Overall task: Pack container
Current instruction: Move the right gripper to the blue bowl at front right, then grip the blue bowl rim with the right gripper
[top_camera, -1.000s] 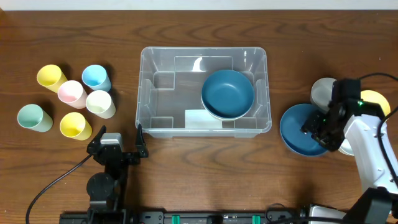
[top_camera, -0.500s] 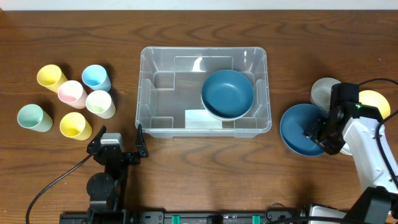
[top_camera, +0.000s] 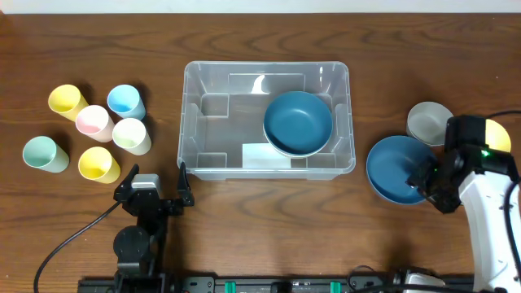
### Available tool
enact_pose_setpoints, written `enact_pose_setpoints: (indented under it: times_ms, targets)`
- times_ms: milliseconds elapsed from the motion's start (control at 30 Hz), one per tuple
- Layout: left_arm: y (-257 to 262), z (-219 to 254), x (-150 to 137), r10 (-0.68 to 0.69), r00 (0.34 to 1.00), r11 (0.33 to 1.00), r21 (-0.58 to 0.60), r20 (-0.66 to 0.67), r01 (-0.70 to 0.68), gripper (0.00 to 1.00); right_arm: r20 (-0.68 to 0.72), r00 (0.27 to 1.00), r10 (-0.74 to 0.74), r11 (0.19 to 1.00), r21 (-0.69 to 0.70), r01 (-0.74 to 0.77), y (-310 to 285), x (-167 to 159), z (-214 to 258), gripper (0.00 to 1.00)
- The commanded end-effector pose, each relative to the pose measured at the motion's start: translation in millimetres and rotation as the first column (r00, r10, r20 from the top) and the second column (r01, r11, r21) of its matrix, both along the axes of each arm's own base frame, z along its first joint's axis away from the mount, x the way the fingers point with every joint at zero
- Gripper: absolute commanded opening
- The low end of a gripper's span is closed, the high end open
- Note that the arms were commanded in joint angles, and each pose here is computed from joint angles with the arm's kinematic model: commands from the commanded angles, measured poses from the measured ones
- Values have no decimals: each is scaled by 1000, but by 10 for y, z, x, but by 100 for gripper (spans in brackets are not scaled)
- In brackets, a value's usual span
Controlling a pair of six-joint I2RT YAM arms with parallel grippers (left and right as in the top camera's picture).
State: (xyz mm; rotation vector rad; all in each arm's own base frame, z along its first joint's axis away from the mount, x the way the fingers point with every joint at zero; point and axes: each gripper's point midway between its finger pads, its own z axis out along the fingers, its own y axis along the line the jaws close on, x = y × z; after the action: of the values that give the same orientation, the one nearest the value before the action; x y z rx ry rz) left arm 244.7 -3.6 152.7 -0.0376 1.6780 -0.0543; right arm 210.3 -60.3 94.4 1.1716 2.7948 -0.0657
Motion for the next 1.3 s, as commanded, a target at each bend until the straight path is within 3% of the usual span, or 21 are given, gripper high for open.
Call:
enact_pose_setpoints:
  times_ms: [0,733,1000,1267]
  targets:
    - [11,-159,-8,6,999,1000,16,-47,-5,98,4,999,-33,998,-48,33,-138,-22,61,53]
    - [11,-159,-8,6,999,1000,16,-47,-5,98,8,1000,-21,999,-49,21,-130,-76,-349,46]
    - [11,-159,-8,6,999,1000,16,-47,-5,98,12,1000,-21,999,-47,21,-124,-80,-399,25]
    - [11,-159,-8,6,999,1000,16,-47,-5,98,10,1000,-18,999,-47,19,-121,-93,-436,20]
